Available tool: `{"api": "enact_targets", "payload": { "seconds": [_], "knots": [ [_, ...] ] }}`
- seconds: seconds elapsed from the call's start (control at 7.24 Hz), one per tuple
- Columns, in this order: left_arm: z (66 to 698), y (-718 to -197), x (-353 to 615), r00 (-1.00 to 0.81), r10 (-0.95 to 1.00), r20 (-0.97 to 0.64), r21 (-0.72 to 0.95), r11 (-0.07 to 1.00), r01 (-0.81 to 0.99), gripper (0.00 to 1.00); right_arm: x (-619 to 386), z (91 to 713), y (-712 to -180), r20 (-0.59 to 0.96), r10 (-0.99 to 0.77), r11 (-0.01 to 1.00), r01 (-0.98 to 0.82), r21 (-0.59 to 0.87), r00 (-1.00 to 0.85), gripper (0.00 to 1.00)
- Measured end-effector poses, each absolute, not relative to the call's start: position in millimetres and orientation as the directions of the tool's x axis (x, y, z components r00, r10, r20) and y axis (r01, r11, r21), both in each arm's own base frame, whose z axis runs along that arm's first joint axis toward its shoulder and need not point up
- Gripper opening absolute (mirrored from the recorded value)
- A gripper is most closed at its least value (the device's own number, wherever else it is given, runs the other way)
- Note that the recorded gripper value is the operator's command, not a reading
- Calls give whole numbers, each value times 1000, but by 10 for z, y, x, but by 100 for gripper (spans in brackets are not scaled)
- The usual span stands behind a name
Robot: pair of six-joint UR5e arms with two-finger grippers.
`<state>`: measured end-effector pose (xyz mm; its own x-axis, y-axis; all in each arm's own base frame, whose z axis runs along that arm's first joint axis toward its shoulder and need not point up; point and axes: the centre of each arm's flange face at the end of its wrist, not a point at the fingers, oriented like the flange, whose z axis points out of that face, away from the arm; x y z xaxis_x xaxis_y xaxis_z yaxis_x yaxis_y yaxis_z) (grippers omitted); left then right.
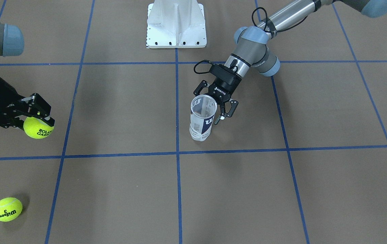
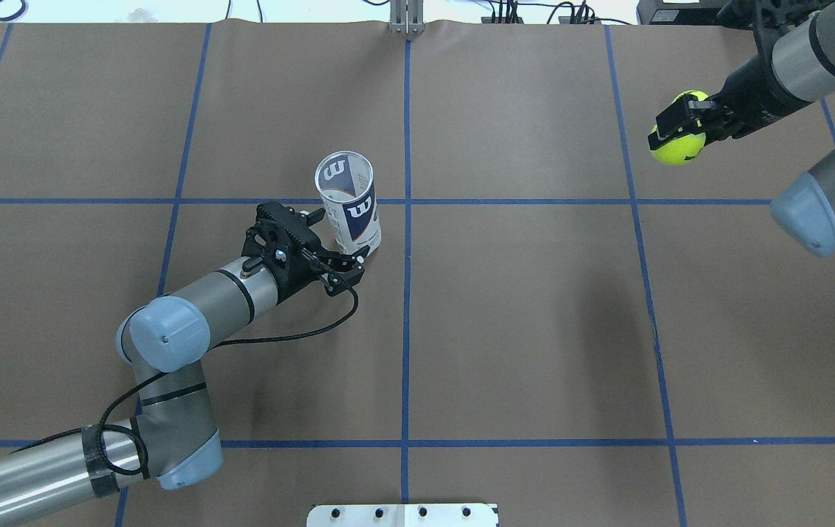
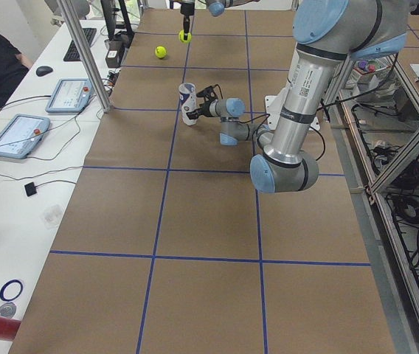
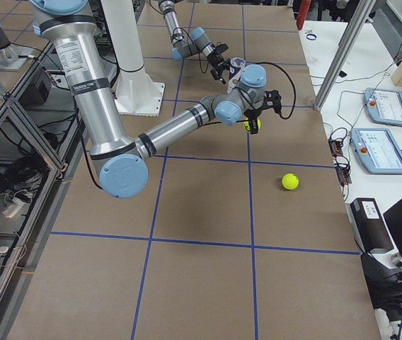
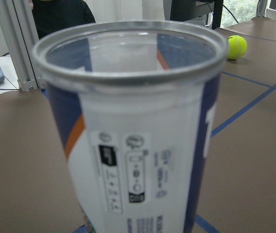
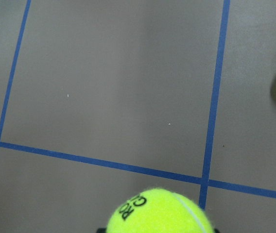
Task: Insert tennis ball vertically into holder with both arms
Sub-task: 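Grip the upright can's side with the left gripper while the right gripper lifts the ball, then carry the tennis ball with the right gripper over the can's opening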
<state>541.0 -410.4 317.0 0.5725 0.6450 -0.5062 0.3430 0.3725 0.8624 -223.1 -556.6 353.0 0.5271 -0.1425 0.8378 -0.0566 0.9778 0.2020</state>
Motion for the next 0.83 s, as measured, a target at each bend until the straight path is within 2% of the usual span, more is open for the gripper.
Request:
{"api": "enact_targets", "payload": {
  "seconds": [0.83],
  "knots": [
    [3026, -4259, 5714, 583, 634, -509, 861, 375, 344, 99, -2230, 3539, -5569, 837, -141, 978, -58, 201, 529, 0]
  ]
}}
